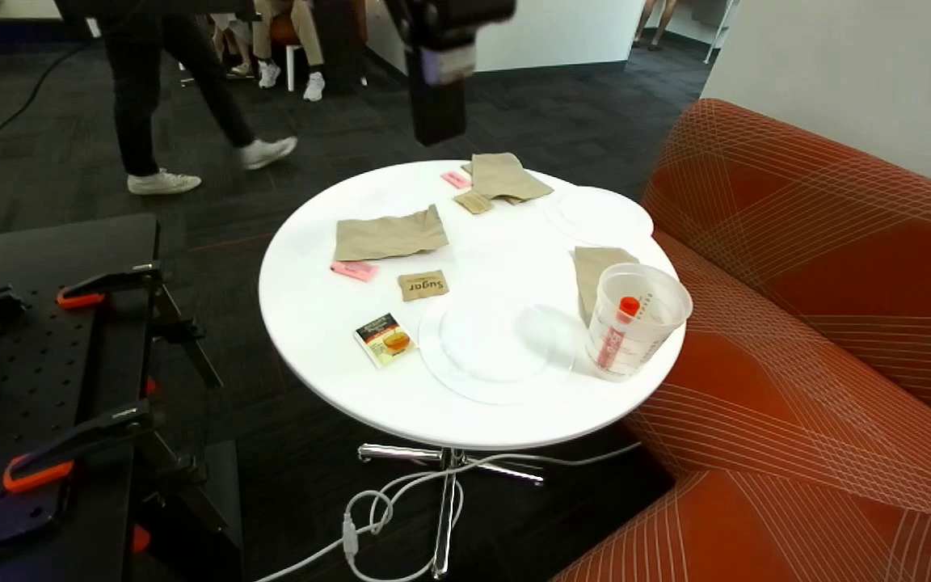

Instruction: Remove the marker from the cup.

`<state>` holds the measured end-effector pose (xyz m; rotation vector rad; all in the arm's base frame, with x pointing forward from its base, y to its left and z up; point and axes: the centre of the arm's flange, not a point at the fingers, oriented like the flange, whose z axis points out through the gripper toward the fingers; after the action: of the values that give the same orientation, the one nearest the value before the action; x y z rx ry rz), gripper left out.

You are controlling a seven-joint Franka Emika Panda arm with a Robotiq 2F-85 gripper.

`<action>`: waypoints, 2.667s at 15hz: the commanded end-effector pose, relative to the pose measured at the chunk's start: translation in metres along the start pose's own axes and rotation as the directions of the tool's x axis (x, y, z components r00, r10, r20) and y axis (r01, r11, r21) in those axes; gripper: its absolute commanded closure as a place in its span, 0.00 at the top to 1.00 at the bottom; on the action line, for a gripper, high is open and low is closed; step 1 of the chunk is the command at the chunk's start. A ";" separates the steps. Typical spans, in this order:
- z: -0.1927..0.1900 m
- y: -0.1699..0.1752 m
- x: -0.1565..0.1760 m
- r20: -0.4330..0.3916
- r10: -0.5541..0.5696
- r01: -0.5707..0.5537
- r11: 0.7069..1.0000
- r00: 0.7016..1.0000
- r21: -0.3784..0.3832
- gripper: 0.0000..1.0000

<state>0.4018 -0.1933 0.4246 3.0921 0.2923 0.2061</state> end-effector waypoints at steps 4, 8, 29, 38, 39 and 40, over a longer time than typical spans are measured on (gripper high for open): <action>0.064 0.034 0.074 0.021 -0.054 0.056 0.996 0.998 -0.073 1.00; 0.102 0.040 0.102 -0.002 -0.107 0.106 0.991 0.994 -0.082 1.00; 0.181 0.046 0.181 0.018 -0.133 0.134 0.988 0.991 -0.072 1.00; 0.200 0.043 0.198 0.039 -0.102 0.105 0.990 0.994 -0.095 0.72; 0.200 0.044 0.200 0.039 -0.097 0.100 0.990 0.995 -0.097 0.70; 0.202 0.044 0.202 0.038 -0.094 0.097 0.990 0.995 -0.098 0.67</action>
<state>0.6200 -0.2021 0.2531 2.9842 0.4485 0.1602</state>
